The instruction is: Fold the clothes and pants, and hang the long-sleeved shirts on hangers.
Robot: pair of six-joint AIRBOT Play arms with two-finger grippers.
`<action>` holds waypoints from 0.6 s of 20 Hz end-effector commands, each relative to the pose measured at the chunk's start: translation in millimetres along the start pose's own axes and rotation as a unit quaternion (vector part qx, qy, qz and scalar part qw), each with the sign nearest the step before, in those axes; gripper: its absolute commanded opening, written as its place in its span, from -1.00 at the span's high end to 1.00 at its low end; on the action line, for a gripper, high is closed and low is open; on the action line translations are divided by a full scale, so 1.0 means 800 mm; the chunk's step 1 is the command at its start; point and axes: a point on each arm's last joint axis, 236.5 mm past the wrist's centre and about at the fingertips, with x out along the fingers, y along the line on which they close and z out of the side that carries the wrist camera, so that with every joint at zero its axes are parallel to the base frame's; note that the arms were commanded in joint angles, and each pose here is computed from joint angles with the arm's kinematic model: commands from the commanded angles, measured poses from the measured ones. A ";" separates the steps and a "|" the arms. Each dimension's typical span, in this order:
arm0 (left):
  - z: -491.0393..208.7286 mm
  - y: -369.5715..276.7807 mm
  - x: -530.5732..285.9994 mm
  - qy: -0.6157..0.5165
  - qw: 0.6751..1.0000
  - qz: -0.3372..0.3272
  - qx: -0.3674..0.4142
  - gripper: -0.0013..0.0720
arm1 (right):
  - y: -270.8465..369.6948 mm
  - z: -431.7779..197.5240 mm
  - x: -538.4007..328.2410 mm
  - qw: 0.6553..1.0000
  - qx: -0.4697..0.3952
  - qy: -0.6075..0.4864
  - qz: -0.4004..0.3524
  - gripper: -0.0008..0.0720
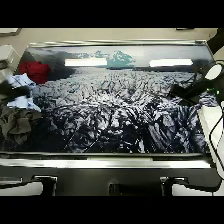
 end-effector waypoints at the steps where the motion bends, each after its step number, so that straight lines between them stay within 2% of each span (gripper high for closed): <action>1: -0.065 0.086 0.028 0.117 0.979 -0.062 -0.155 -0.98 | -0.001 -0.011 0.000 1.000 -0.001 0.018 -0.001 -0.86; 2: -0.076 0.097 0.044 0.123 0.975 -0.066 -0.173 -0.98 | -0.001 -0.014 0.000 1.000 -0.001 0.024 -0.002 -0.86; 5: -0.101 0.119 0.084 0.124 0.978 -0.040 -0.161 -0.99 | -0.003 -0.023 0.000 0.999 -0.002 0.039 -0.005 -0.86; 9: -0.087 0.126 0.107 0.084 0.983 -0.030 -0.159 -0.99 | -0.005 -0.038 -0.002 0.998 -0.002 0.064 -0.009 -0.86; 12: -0.101 0.123 0.124 0.112 0.985 -0.035 -0.124 -0.98 | -0.007 -0.052 -0.004 0.996 -0.002 0.089 -0.013 -0.86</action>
